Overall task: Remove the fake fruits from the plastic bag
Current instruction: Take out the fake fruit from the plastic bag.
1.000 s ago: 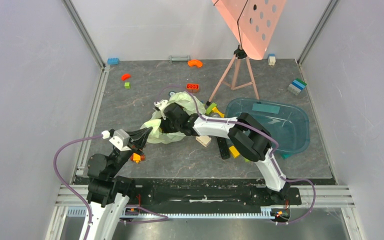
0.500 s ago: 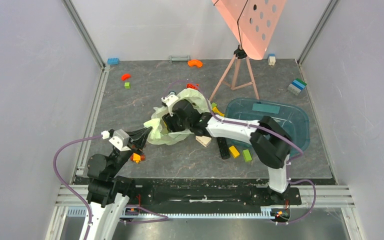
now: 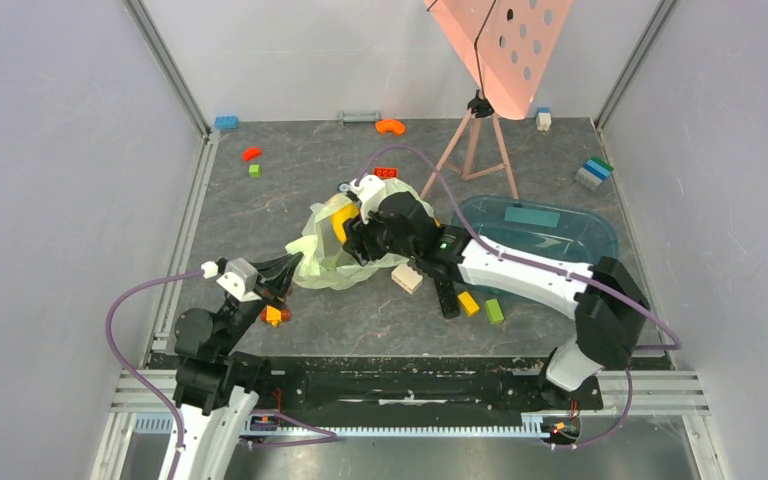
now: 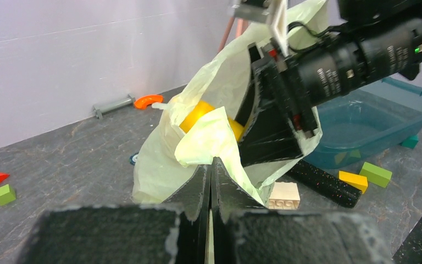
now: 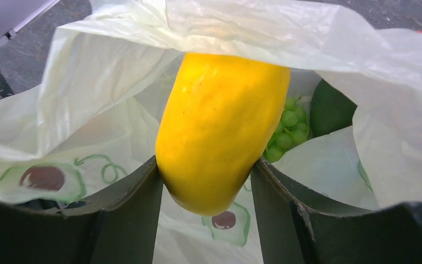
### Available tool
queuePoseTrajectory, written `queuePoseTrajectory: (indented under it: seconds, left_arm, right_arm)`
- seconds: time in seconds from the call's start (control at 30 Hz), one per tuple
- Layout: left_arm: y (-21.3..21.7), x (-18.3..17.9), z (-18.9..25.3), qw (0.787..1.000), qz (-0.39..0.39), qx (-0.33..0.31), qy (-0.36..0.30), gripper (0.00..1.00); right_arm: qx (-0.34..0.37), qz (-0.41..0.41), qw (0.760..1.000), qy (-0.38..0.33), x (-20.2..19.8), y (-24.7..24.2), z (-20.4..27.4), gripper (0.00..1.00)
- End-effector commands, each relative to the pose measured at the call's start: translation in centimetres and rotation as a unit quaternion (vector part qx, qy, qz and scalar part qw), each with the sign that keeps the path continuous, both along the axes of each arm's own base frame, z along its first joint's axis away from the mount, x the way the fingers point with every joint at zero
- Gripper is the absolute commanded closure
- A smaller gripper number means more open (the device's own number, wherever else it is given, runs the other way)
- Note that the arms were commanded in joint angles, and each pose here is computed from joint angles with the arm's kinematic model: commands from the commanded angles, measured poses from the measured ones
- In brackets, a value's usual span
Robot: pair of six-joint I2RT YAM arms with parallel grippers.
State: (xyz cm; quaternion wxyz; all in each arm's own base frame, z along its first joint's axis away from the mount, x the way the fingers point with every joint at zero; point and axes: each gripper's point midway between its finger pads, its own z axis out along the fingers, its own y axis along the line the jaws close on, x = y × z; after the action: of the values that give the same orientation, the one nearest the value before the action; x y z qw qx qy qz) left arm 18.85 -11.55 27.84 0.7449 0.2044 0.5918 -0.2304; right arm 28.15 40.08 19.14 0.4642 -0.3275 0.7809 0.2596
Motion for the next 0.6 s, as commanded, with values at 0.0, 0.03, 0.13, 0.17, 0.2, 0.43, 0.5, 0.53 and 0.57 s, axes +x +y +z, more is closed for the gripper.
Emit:
queuePoseTrajectory:
  seconds: [0.0, 0.03, 0.13, 0.17, 0.2, 0.43, 0.5, 0.53, 0.57]
  left_arm:
    - [0.6, 0.2, 0.2, 1.0, 0.018, 0.011, -0.014, 0.98]
    - [0.6, 0.2, 0.2, 1.0, 0.018, 0.01, -0.013, 0.98]
    - [0.7, 0.2, 0.2, 1.0, 0.02, 0.01, -0.014, 0.98]
    - [0.7, 0.2, 0.3, 1.0, 0.021, 0.009, -0.014, 0.98]
    - [0.7, 0.2, 0.2, 1.0, 0.021, 0.01, -0.014, 0.98]
    - [0.8, 0.3, 0.2, 1.0, 0.026, 0.008, -0.013, 0.97]
    - [0.9, 0.3, 0.2, 1.0, 0.027, 0.007, -0.012, 0.97]
    - [0.9, 0.3, 0.2, 1.0, 0.027, 0.007, -0.011, 0.97]
    - [0.8, 0.3, 0.1, 1.0, 0.026, 0.007, -0.011, 0.97]
  right_arm:
    - [0.042, 0.01, 0.999, -0.021, -1.2, -1.1, 3.9, 0.53]
    - [0.045, 0.012, 0.999, -0.022, -1.6, -1.4, 4.2, 0.53]
    - [0.051, 0.015, 0.998, -0.024, -2.2, -2.2, 4.9, 0.53]
    - [0.054, 0.015, 0.998, -0.024, -2.4, -2.4, 5.1, 0.53]
    - [0.055, 0.017, 0.998, -0.024, -2.6, -2.6, 5.3, 0.53]
    - [0.074, 0.037, 0.997, -0.006, -4.8, -3.7, 5.4, 0.53]
    - [0.087, 0.047, 0.995, 0.0, -5.5, -3.9, 5.6, 0.53]
    - [0.093, 0.055, 0.994, 0.002, -6.0, -4.0, 5.7, 0.53]
    - [0.099, 0.062, 0.993, 0.002, -6.4, -4.1, 6.0, 0.53]
